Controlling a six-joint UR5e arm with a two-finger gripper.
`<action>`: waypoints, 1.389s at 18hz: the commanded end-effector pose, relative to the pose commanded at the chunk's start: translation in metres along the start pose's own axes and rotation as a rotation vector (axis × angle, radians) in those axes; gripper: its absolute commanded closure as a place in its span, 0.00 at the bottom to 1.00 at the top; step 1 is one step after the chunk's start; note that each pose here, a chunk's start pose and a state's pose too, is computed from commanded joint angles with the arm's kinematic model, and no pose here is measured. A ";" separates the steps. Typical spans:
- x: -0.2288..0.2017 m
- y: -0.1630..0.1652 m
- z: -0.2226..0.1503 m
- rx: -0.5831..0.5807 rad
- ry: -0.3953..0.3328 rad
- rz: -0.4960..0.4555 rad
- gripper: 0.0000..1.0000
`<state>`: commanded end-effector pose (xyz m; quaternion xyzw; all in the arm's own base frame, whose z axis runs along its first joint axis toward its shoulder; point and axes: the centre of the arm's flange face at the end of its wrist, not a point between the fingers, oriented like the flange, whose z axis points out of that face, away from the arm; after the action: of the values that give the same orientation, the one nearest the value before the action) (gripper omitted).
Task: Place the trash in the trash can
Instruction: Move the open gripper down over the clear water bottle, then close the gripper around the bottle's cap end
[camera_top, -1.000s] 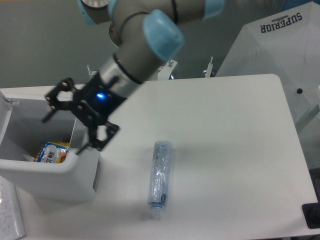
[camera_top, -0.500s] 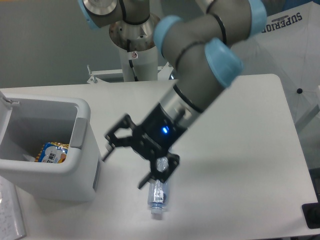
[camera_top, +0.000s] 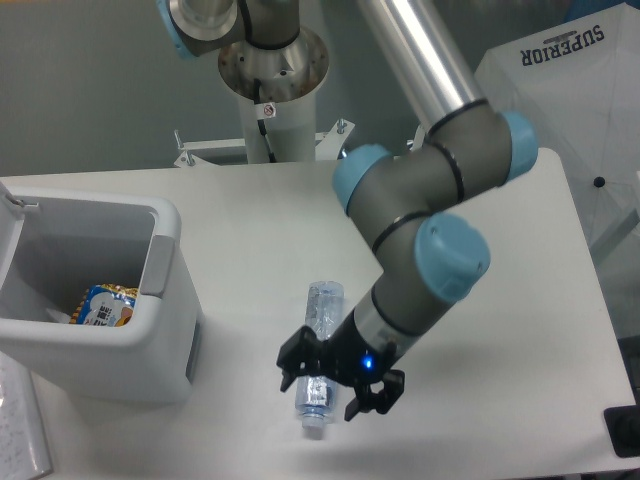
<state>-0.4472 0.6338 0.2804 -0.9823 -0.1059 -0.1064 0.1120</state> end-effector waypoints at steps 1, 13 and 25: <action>0.001 -0.005 0.011 -0.037 -0.036 0.007 0.00; 0.004 -0.020 0.082 -0.275 -0.131 -0.024 0.00; 0.025 -0.019 0.104 -0.335 -0.101 -0.021 0.37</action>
<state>-0.4083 0.6817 0.1910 -0.9902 -0.1022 -0.0741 -0.0600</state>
